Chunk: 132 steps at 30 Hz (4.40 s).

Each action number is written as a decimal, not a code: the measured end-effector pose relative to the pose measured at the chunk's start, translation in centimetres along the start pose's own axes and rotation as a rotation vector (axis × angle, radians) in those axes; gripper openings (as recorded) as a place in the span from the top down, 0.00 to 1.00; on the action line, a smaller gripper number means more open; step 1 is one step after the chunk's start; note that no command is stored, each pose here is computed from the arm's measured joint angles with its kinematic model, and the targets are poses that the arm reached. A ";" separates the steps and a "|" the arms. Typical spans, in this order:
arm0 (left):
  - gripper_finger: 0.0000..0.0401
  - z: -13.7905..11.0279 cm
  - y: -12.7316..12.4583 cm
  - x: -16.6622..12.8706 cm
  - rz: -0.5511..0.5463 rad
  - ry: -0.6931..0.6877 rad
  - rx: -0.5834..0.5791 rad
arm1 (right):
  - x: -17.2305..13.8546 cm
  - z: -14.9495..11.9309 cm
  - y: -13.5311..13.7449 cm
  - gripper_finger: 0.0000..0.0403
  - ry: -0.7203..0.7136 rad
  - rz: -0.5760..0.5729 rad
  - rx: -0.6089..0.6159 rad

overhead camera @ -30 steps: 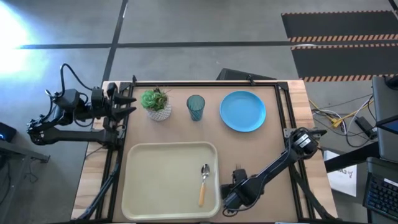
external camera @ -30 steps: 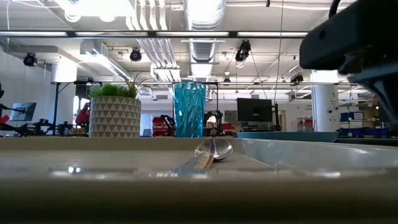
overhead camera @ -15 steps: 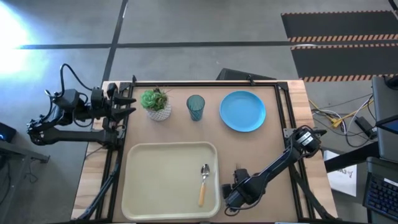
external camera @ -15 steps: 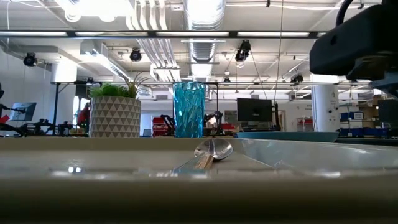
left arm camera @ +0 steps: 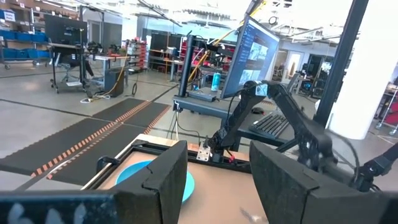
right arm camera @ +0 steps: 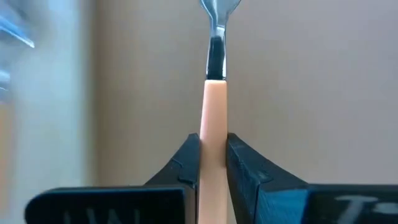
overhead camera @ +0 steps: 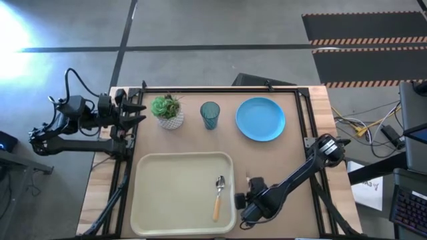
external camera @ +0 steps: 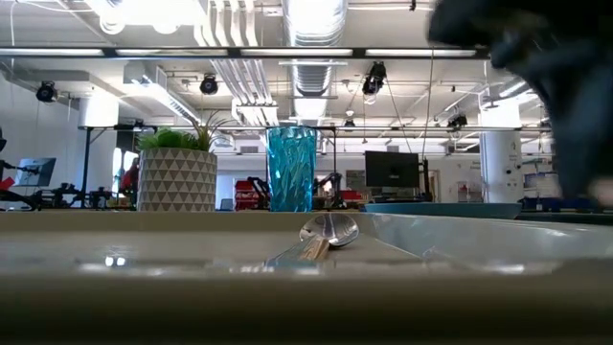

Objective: Pick and place plate/cup/fork/spoon on tray
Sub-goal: Put the light pink fork on the left side of the orange spoon on the gray tray, then move the gray tray to the bottom center of the table

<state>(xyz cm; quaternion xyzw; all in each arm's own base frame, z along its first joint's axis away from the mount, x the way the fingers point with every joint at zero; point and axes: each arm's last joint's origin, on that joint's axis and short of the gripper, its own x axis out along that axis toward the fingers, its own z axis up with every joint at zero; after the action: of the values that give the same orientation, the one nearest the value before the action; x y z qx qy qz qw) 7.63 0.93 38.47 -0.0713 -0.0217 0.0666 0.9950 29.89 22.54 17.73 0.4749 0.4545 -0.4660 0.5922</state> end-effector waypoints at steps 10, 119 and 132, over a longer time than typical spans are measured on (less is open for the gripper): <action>0.61 0.0 0.0 0.0 0.001 0.000 0.002 | -4.6 1.8 2.8 0.91 -0.034 0.102 -0.009; 0.61 -0.5 0.1 -0.2 0.009 0.053 0.002 | 0.0 -0.7 13.5 0.98 0.147 0.185 -0.118; 0.61 -0.4 0.1 -0.2 0.007 0.043 0.003 | -0.2 -3.4 10.9 0.98 0.125 0.055 -0.014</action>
<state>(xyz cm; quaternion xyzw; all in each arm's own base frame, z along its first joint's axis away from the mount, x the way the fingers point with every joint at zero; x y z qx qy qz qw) 7.43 0.91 38.06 -0.0714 0.0001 0.0688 0.9951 40.25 27.18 18.95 0.5113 0.4807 -0.4158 0.5785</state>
